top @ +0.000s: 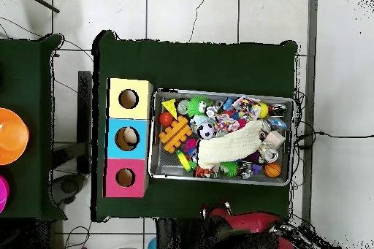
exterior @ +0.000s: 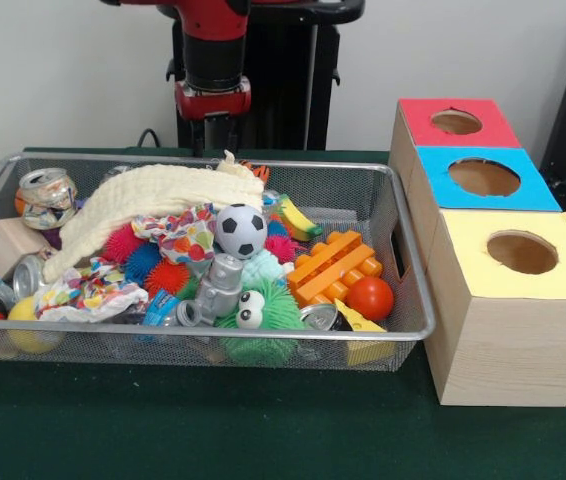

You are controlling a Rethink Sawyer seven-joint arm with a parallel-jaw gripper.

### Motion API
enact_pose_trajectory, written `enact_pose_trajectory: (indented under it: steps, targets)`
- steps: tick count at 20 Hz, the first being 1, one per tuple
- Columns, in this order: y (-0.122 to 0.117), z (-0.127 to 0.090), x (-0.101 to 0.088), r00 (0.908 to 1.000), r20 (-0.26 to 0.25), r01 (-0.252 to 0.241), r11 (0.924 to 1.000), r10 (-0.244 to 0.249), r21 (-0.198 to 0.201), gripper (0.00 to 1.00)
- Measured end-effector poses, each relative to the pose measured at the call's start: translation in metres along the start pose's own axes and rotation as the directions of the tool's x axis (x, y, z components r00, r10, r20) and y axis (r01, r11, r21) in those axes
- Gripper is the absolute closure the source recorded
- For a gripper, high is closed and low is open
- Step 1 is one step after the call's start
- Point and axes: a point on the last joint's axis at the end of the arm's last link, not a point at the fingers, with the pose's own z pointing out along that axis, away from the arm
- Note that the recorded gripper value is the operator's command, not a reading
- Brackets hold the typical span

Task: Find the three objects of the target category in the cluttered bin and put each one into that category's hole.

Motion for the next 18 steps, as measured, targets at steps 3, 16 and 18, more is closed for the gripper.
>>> enact_pose_trajectory:
  steps: [3,16,18]
  targets:
    - [-0.003,-0.003,0.005,0.9976,0.024,-0.066,0.9978,0.065,0.007,0.0]
    - [0.005,-0.014,0.037,0.9779,0.045,-0.203,0.9788,0.204,-0.026,0.0]
    - [0.004,-0.015,0.04,0.9756,0.041,-0.214,0.9763,0.216,-0.03,0.0]
